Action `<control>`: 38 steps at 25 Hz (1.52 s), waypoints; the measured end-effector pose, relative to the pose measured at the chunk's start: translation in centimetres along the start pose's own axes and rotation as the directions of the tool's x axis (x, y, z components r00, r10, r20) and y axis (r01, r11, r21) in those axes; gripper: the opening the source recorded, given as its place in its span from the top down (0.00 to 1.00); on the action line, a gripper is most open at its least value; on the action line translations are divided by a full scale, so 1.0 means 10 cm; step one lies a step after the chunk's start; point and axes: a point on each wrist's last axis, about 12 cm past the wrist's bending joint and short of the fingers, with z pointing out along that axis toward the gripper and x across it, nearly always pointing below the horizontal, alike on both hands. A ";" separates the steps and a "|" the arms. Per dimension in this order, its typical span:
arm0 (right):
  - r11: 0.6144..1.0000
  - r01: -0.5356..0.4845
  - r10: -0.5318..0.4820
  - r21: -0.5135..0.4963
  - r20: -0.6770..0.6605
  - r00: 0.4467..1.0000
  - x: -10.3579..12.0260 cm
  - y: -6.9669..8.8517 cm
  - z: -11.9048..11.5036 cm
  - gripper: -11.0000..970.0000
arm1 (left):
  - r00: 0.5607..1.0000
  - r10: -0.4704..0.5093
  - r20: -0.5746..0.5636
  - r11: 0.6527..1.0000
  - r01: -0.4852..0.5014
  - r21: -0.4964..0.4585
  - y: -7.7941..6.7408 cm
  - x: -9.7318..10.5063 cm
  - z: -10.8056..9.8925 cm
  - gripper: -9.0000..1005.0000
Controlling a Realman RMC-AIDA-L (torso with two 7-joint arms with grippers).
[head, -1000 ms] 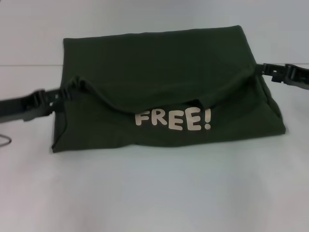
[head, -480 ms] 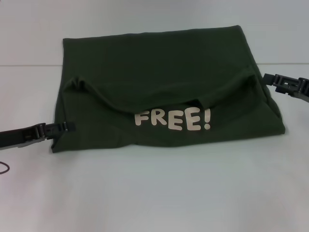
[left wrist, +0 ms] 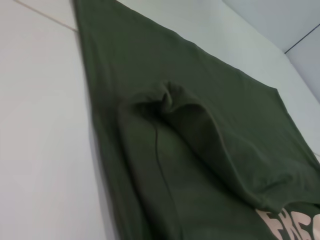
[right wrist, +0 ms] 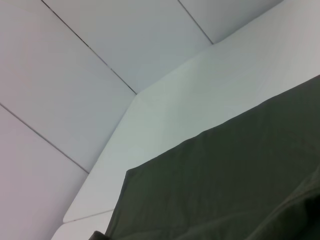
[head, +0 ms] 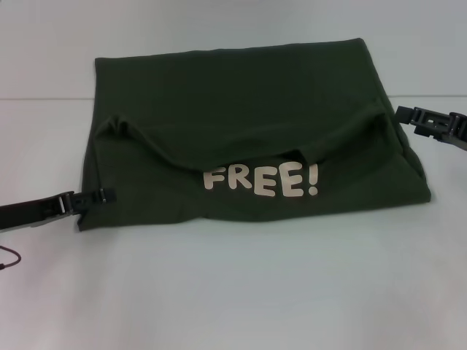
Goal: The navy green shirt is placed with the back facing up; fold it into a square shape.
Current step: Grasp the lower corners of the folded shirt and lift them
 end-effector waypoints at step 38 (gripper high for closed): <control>1.000 -0.012 0.012 -0.007 0.000 1.000 0.00 0.00 -0.01 0.12 | 1.000 0.014 -0.028 1.000 -0.014 -0.023 0.00 0.02 0.07 0.78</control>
